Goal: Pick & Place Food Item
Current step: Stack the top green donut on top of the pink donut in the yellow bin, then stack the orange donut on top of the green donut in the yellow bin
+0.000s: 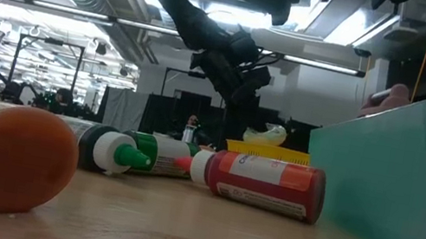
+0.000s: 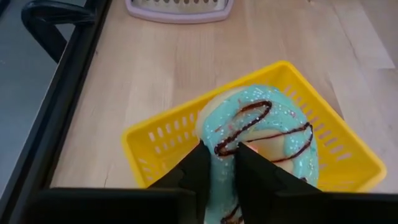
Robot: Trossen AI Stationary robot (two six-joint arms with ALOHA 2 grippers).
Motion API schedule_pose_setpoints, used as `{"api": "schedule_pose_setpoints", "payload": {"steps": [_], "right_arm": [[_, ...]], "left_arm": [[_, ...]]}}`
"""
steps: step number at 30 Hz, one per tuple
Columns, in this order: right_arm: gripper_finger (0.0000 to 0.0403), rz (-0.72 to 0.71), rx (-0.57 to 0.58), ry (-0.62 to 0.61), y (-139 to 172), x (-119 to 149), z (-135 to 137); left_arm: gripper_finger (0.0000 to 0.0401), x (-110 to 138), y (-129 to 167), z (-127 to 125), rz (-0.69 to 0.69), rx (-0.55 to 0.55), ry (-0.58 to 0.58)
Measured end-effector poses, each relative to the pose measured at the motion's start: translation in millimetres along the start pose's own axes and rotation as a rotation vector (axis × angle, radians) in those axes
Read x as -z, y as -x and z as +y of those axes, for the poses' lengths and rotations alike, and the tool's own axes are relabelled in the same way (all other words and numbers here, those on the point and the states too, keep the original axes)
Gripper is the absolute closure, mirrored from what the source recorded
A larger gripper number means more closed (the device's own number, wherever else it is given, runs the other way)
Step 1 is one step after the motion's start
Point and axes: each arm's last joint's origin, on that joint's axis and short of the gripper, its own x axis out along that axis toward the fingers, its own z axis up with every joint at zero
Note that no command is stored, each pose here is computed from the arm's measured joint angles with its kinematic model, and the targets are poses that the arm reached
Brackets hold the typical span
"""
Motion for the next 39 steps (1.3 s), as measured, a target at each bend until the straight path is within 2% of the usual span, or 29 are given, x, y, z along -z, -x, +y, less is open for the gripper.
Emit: {"api": "schedule_pose_setpoints", "payload": {"steps": [12,26,29,34,39], "right_arm": [[0.0207,0.000,0.000,0.000,0,0,0],[0.0207,0.000,0.000,0.000,0,0,0],[0.0207,0.000,0.000,0.000,0,0,0],[0.0207,0.000,-0.001,0.000,0,0,0],[0.0207,0.001,-0.004,0.000,0,0,0]], "left_arm": [[0.0269,0,-1,-4,0.002,0.020,-0.002],[0.0212,-4,-5,-12,-0.004,0.031,-0.027],[0.0210,-4,-5,-12,0.003,0.012,-0.038],[0.0210,-1,-3,-4,0.041,-0.108,-0.060],[0.0210,1,0,5,0.043,-0.160,-0.063]]}}
